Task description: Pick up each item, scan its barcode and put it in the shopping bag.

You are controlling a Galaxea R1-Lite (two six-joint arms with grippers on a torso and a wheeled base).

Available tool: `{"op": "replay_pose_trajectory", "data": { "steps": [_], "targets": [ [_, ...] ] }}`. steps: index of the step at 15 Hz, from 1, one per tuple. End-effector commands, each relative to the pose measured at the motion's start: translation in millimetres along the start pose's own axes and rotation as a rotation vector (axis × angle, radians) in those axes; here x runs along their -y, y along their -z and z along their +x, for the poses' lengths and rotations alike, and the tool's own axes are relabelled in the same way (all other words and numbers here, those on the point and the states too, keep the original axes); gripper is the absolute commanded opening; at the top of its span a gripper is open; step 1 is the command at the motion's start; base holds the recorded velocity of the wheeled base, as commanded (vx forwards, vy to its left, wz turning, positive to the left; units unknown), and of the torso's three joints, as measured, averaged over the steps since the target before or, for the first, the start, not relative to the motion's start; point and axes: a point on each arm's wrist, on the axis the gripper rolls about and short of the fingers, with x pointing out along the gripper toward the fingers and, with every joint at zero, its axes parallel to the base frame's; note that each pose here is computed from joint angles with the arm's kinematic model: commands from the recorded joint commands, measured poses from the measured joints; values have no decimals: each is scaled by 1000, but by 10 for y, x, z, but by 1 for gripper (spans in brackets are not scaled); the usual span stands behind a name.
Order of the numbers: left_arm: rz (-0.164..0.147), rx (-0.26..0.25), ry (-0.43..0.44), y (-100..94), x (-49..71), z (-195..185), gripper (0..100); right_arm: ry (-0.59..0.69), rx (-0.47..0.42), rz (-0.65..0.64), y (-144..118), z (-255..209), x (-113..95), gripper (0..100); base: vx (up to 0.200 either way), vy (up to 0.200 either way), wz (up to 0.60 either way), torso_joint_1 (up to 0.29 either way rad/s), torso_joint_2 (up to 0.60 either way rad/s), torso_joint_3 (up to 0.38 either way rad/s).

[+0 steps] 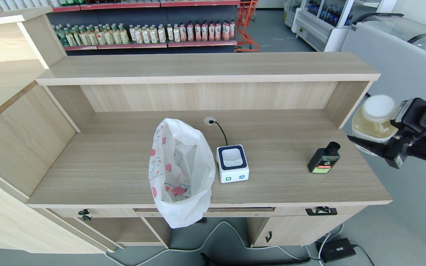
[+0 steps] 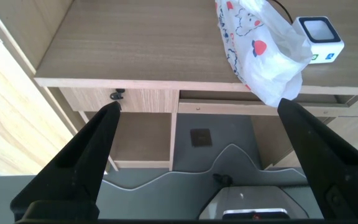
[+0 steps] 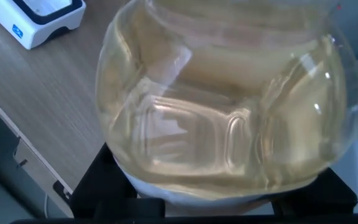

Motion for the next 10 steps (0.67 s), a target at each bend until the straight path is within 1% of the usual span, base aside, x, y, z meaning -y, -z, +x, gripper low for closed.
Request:
{"op": "replay_pose_trajectory", "data": {
  "steps": [1,9,10],
  "targets": [
    [0,0,0,0,0,0,100,-11,0,2,-7,38,-26,0,0,0,0,0,0,0],
    [-3,0,0,0,0,0,100,-21,10,6,-18,94,-36,0,0,0,0,0,0,0],
    [-8,0,0,0,0,0,100,-25,24,6,-46,119,-40,0,0,200,0,-2,-2,7]
  ]
}}
